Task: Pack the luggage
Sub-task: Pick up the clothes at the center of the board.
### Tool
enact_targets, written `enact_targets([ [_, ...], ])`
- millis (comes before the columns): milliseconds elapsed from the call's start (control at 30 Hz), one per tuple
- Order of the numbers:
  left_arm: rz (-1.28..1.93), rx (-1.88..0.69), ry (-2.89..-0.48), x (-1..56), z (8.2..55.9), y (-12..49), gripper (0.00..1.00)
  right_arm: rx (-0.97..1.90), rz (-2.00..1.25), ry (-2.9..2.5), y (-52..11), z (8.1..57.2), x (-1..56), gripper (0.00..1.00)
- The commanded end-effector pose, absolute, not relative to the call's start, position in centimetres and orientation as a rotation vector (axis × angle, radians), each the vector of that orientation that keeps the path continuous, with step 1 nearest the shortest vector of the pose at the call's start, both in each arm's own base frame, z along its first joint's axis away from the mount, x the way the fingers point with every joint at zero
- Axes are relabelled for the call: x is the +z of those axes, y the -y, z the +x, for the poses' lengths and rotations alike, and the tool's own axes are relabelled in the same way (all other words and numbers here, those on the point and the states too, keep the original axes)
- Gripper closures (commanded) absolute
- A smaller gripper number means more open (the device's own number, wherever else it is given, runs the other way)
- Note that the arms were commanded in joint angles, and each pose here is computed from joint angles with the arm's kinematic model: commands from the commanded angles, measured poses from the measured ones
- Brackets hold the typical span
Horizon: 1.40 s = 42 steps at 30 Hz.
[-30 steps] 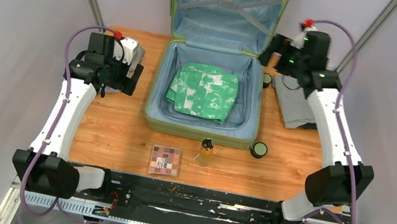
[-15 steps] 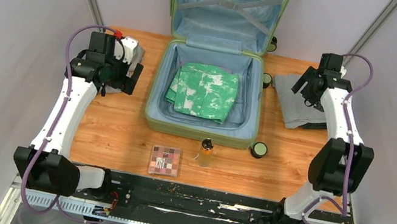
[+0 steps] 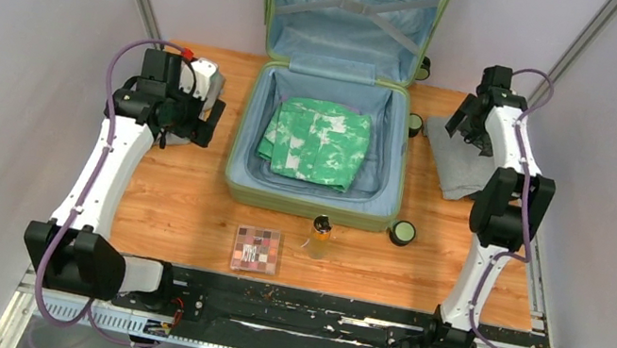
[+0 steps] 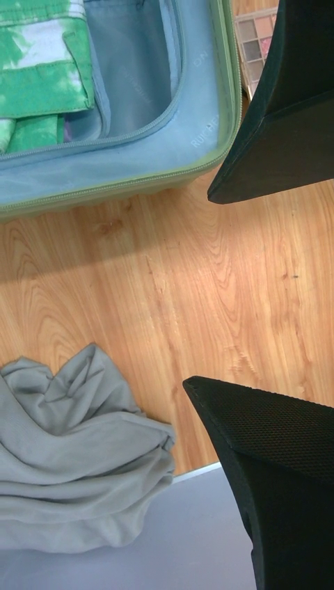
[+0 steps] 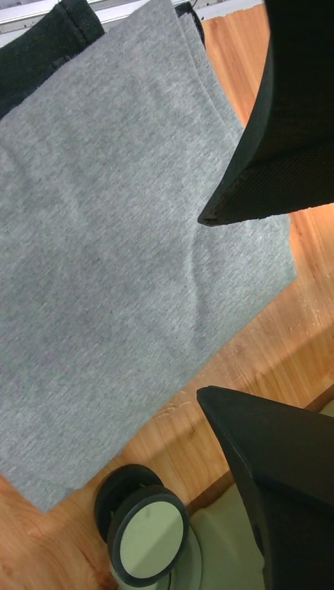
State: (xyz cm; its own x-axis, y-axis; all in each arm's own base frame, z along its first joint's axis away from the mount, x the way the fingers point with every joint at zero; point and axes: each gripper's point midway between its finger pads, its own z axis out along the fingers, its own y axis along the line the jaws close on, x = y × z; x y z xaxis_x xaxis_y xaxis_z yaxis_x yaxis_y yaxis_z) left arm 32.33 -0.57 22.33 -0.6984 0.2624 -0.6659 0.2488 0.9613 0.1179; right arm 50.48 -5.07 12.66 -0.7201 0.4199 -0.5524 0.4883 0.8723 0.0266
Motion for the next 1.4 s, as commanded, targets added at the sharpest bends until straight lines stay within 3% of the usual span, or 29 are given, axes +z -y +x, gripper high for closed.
enact_targets([
  [0,0.387,-0.071,-2.379,21.0,33.0,1.8,0.0,-0.124,0.718,-2.484,6.2,49.3,13.8,0.1],
  [267,0.428,-0.177,-2.394,19.6,34.4,3.2,0.0,0.007,0.891,-2.481,8.7,47.9,11.8,0.0],
  [633,0.454,-0.221,-2.377,19.3,36.1,3.9,0.0,-0.043,0.949,-2.535,11.2,46.9,7.6,0.0],
  [1000,0.44,-0.201,-2.391,19.0,35.8,3.6,0.0,0.122,0.841,-2.696,5.6,46.3,3.5,0.01],
  [1367,0.412,-0.201,-2.396,19.0,35.6,3.5,0.0,0.355,0.835,-2.644,0.7,43.8,5.1,0.01],
])
